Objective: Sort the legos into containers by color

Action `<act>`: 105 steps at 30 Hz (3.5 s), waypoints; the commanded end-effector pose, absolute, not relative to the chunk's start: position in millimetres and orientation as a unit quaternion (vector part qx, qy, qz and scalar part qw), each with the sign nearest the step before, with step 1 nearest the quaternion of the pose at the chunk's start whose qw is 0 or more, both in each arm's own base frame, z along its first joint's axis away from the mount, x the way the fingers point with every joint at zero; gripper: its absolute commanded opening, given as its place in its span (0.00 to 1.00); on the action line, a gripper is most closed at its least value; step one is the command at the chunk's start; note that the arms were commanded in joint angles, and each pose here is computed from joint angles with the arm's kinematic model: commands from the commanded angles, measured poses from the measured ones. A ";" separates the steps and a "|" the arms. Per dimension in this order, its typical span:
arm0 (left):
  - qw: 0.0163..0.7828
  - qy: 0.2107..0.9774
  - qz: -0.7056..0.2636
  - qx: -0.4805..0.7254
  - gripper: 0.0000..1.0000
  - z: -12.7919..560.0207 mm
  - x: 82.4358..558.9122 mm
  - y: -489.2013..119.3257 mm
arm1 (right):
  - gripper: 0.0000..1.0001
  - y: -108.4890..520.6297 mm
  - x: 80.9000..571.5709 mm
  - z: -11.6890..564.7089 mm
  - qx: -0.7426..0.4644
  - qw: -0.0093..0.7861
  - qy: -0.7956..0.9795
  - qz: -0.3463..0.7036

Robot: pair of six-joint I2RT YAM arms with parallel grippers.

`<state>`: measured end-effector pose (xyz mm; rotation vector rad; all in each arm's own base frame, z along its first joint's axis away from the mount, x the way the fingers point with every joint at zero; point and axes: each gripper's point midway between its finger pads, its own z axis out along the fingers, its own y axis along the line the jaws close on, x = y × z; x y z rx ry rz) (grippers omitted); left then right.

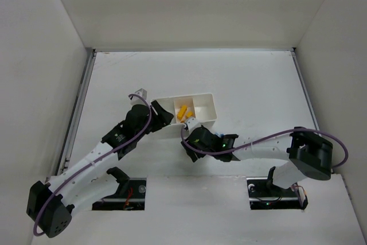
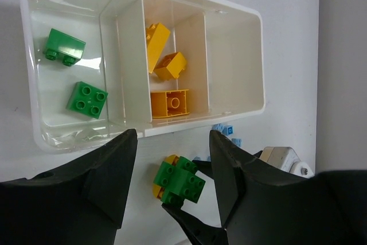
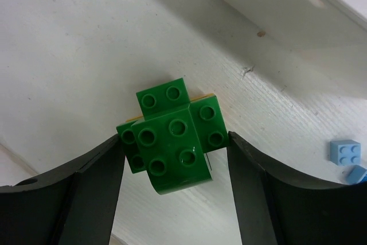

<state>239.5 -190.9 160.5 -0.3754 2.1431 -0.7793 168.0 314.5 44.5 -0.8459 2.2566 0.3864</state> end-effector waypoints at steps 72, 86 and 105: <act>0.142 0.586 -0.710 -0.364 0.51 274.2 263.0 -250.6 | 0.48 332.1 254.1 286.7 -0.132 0.564 0.543 0.608; 0.144 0.592 -0.705 -0.363 0.23 264.9 265.8 -253.0 | 0.48 325.9 254.4 288.9 -0.126 0.573 0.540 0.603; 0.252 0.663 -0.625 -0.326 0.13 233.1 309.0 -244.1 | 0.46 289.6 254.9 276.4 -0.106 0.598 0.577 0.546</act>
